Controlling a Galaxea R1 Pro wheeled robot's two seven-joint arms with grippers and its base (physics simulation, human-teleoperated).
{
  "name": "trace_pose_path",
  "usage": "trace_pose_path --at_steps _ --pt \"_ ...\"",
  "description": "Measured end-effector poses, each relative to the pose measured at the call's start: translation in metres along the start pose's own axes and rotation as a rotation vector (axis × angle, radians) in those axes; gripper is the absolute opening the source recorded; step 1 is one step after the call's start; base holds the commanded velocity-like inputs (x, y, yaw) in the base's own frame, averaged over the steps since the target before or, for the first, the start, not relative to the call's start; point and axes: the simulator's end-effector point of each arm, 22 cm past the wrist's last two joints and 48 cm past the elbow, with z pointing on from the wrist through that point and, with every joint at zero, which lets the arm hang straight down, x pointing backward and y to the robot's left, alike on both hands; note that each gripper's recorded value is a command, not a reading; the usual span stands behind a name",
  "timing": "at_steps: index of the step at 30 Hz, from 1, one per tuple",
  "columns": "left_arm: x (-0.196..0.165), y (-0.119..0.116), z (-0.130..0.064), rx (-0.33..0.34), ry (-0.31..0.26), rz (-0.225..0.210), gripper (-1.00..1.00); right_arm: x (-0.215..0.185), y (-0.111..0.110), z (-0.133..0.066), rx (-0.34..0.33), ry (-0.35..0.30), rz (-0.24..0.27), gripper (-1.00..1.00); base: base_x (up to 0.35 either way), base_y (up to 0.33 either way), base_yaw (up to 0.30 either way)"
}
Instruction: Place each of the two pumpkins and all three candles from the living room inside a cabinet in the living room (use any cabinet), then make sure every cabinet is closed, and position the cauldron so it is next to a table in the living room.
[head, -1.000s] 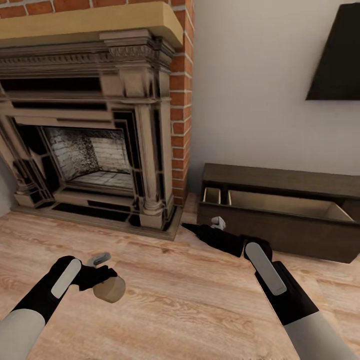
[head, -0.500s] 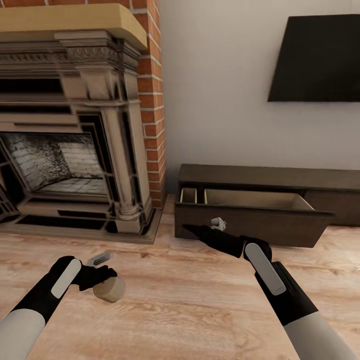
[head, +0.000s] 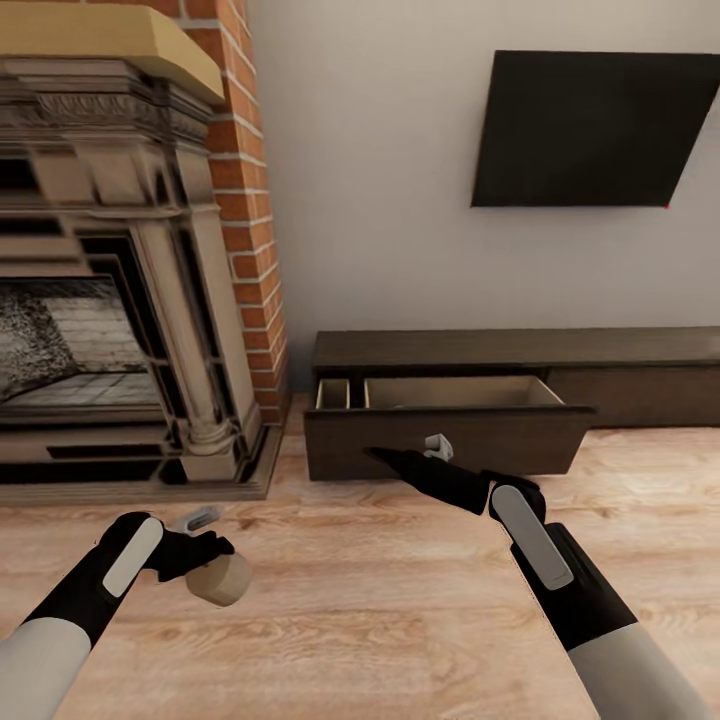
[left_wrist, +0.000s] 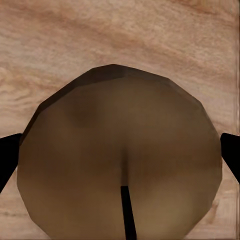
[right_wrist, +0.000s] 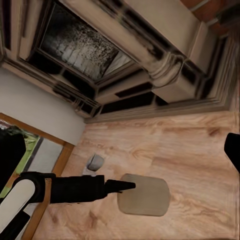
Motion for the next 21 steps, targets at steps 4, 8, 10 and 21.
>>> trace_pose_path --at_steps 4,8,10,21 --pt "-0.0006 -0.0007 -0.001 0.0 -0.002 0.002 -1.0 -0.0008 0.0015 -0.0005 -0.001 -0.001 -0.003 1.0 0.0 -0.26 -0.226" --pt "-0.0006 -0.0005 -0.0012 0.0 -0.003 0.003 -1.0 -0.0014 0.0021 -0.0009 -0.002 -0.002 -0.005 1.0 0.0 -0.266 -0.046" --pt "-0.0007 -0.0002 -0.0013 -0.002 -0.003 0.003 -1.0 -0.0013 0.0024 -0.0009 -0.002 -0.002 -0.005 1.0 0.042 -0.259 -0.004" --pt "-0.0014 -0.0001 -0.0016 -0.003 -0.006 0.004 -1.0 -0.0012 0.0025 -0.0007 -0.002 -0.002 -0.005 1.0 0.173 -0.207 -0.016"
